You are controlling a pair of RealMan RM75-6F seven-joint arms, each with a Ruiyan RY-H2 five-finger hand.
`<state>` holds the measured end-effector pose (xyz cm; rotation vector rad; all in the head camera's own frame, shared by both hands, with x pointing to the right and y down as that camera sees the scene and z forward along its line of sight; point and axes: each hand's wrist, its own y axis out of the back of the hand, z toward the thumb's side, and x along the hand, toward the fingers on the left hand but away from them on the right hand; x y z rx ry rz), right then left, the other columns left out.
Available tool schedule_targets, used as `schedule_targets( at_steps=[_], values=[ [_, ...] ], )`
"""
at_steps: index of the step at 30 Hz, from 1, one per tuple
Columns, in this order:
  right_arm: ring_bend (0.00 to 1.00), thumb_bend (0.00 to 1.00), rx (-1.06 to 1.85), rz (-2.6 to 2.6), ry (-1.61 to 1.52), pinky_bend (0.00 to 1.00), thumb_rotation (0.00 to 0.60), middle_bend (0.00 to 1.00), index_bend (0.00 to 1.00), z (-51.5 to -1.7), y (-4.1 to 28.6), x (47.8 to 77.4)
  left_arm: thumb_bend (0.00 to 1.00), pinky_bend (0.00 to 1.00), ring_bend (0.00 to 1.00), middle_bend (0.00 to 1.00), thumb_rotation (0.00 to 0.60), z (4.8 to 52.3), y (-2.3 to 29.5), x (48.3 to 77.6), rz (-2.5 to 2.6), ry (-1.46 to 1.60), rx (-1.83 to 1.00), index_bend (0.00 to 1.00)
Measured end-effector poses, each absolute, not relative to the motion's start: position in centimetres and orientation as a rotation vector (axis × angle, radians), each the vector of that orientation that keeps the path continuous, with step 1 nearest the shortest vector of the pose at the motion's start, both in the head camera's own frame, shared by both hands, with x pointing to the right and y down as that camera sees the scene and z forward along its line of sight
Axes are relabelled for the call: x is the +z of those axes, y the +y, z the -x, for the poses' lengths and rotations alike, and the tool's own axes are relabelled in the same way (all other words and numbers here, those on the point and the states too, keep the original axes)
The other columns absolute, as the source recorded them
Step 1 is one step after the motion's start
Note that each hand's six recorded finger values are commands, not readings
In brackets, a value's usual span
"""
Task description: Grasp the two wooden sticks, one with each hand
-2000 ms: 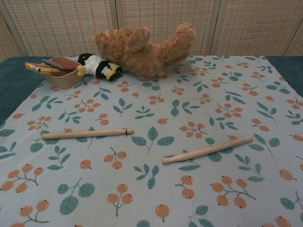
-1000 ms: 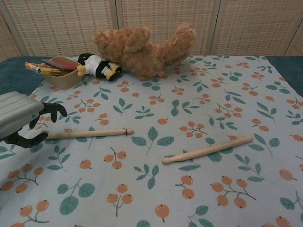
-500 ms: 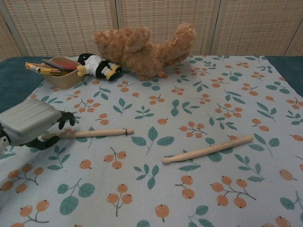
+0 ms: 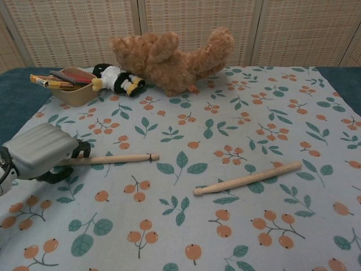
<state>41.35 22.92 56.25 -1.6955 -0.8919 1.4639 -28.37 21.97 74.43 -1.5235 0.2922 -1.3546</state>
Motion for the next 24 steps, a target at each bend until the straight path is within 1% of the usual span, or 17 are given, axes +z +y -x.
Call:
schedule_targets(
  at_steps=[7,14,20,22,24],
  values=[
    [0.00,0.40,1.471,1.696,-0.889,0.00,0.600,0.01,0.00,-41.4,22.9,56.3,0.45,0.51,0.60,0.52,0.600,28.2,22.0,74.8,1.501,0.279,-1.344,0.47],
    [0.00,0.40,1.477,1.694,-0.883,0.00,0.600,0.01,0.00,-41.4,23.0,56.4,0.46,0.51,0.64,0.65,0.600,27.9,22.0,74.4,1.506,0.303,-1.295,0.57],
    [0.00,0.40,1.484,1.689,-0.873,0.00,0.600,0.01,0.00,-41.3,23.1,56.5,0.50,0.51,0.69,0.77,0.600,27.7,21.9,74.0,1.526,0.342,-1.245,0.70],
    [0.00,0.40,1.487,1.690,-0.865,0.00,0.600,0.01,0.00,-41.2,23.2,56.7,0.53,0.52,0.71,0.83,0.600,27.7,21.9,73.9,1.539,0.363,-1.225,0.76],
    [0.00,0.40,1.490,1.689,-0.855,0.00,0.600,0.01,0.00,-41.1,23.2,56.8,0.54,0.53,0.72,0.86,0.600,27.7,21.9,73.6,1.551,0.386,-1.205,0.79]
  ],
)
